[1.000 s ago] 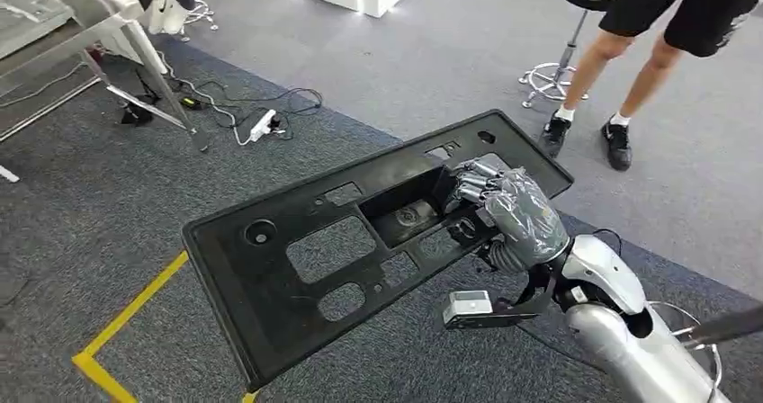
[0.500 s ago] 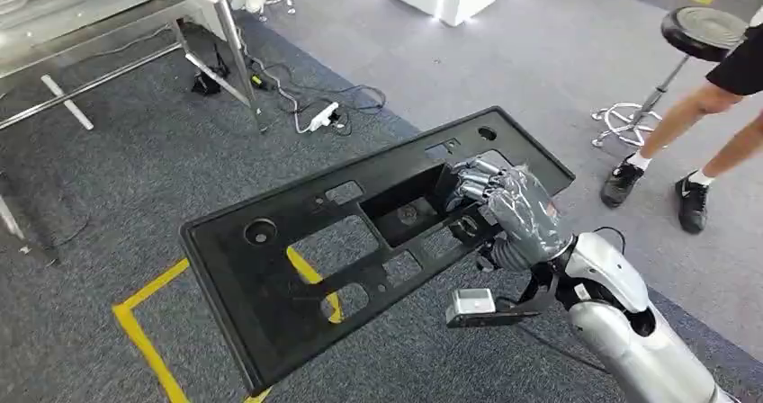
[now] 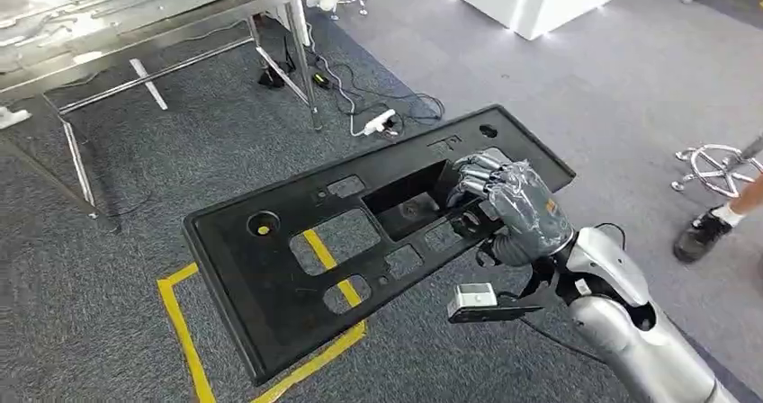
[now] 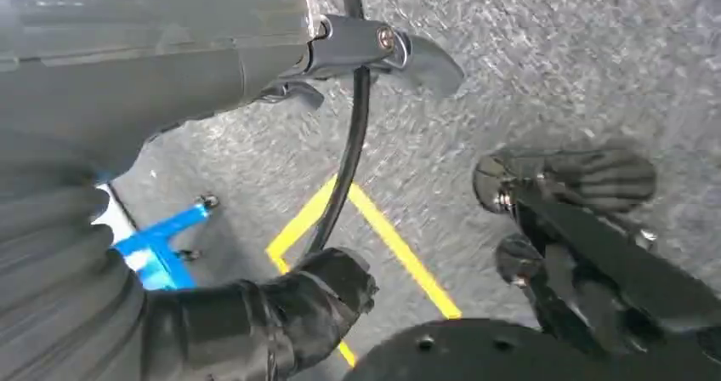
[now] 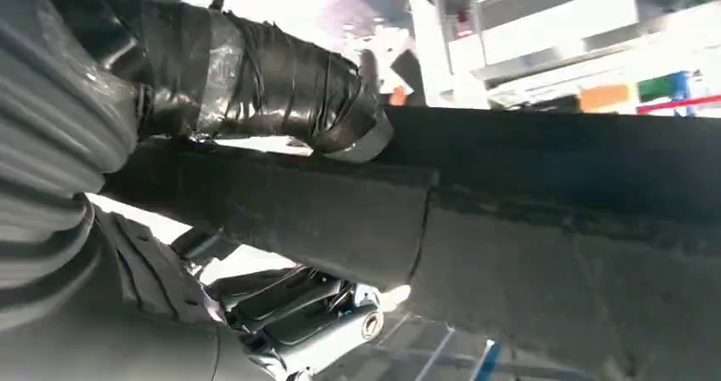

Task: Take the parts from the cabinet and place them on the table.

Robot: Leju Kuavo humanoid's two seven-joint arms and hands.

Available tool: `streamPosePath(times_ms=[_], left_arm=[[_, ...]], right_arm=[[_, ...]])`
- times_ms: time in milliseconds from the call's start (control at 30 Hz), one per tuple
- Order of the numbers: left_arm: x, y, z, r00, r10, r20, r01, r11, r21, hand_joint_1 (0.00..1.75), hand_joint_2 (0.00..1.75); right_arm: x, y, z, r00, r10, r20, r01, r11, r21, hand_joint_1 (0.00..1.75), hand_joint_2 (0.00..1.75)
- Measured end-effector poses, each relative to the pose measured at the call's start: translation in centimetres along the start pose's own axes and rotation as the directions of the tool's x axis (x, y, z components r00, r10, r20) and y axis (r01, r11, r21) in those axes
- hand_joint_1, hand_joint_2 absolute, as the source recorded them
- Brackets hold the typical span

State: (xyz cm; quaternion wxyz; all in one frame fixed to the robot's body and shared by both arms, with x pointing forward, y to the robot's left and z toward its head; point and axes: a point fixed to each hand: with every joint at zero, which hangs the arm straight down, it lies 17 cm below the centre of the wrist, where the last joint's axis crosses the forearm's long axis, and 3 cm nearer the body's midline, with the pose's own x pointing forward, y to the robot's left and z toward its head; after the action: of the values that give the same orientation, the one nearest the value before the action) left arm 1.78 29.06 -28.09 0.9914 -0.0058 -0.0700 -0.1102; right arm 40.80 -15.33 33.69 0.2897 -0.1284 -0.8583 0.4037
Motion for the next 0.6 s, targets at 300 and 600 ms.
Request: streamPosePath(times_ms=[300,600], left_arm=[[-1.0,0.8,0.1,1.000,0.002,-0.022,-0.002,1.000,0.010,0.00,1.75],[-1.1,0.8,0.1,1.000,0.001,-0.026,-0.001,1.000,0.008,0.00,1.75]], right_arm=[[0.0,-0.1,-0.2,1.000,-0.002,0.002,0.002,1.000,0.004,1.75,1.75],[-0.7,-0.4,-0.2,1.000,0.003,-0.008,-0.003,1.000,0.007,1.75,1.75]])
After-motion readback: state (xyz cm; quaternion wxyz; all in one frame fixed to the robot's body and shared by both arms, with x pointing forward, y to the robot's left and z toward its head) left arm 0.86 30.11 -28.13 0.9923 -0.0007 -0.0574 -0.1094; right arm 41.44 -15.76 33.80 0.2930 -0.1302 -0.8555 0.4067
